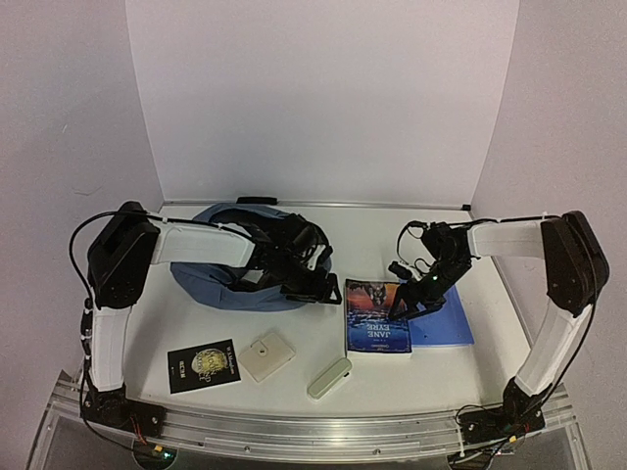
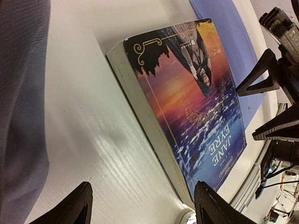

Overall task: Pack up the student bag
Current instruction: Pick up the book from the center of the board.

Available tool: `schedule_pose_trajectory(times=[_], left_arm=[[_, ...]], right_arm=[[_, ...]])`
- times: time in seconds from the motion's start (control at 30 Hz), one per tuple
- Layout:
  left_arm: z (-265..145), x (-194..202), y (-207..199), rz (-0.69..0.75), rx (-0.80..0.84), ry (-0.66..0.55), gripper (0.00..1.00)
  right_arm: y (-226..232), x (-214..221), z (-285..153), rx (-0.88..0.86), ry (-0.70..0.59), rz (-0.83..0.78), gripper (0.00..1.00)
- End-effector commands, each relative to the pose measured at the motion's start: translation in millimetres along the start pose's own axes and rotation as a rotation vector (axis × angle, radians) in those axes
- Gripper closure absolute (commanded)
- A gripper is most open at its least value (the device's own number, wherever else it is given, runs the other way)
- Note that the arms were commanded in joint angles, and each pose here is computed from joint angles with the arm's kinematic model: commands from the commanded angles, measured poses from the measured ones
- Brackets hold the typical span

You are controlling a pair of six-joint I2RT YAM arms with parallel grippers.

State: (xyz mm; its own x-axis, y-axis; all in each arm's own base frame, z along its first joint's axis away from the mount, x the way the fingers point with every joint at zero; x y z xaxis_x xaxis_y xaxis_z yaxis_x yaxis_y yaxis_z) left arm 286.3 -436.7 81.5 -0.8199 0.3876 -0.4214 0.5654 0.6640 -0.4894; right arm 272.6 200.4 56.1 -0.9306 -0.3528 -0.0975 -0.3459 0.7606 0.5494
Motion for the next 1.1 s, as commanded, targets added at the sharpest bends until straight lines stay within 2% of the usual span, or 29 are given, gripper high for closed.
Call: schedule_pose_trajectory(times=[0.0,0.17,0.43,0.7,1.07], left_arm=[[8,-22,-28,0.001,0.075,-0.049,0.26],[21,-19,-20,-0.014,0.048,-0.027,0.27],[36,-16,-37,0.007,0.137,-0.009,0.35],[28,-26,-58,0.049,0.216,-0.039,0.5],[6,-33,-83,0.111,0.33,-0.138,0.78]], right_arm=[[-7,0,9,0.004,0.018,0.01,0.24],[-14,2,12,0.035,0.021,0.035,0.22],[-7,-2,25,-0.058,0.048,0.074,0.23],[-2,-11,27,-0.103,0.042,0.081,0.25],[1,-13,28,-0.127,0.035,0.085,0.26]])
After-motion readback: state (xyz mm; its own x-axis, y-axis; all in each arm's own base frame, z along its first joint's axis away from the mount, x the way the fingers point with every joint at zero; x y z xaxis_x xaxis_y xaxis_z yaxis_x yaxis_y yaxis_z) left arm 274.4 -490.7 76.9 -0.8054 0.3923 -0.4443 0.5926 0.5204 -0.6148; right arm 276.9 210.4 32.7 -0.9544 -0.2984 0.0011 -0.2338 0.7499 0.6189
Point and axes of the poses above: each gripper's point midway between its finger pads, its own z axis out along the fingers, its own y axis along the line the jaws close on, x = y × z, the point moved 1 cm from there along -z, back along the fingers, and after that the axes turned 6 degrees about z, right-handed, at the moved point
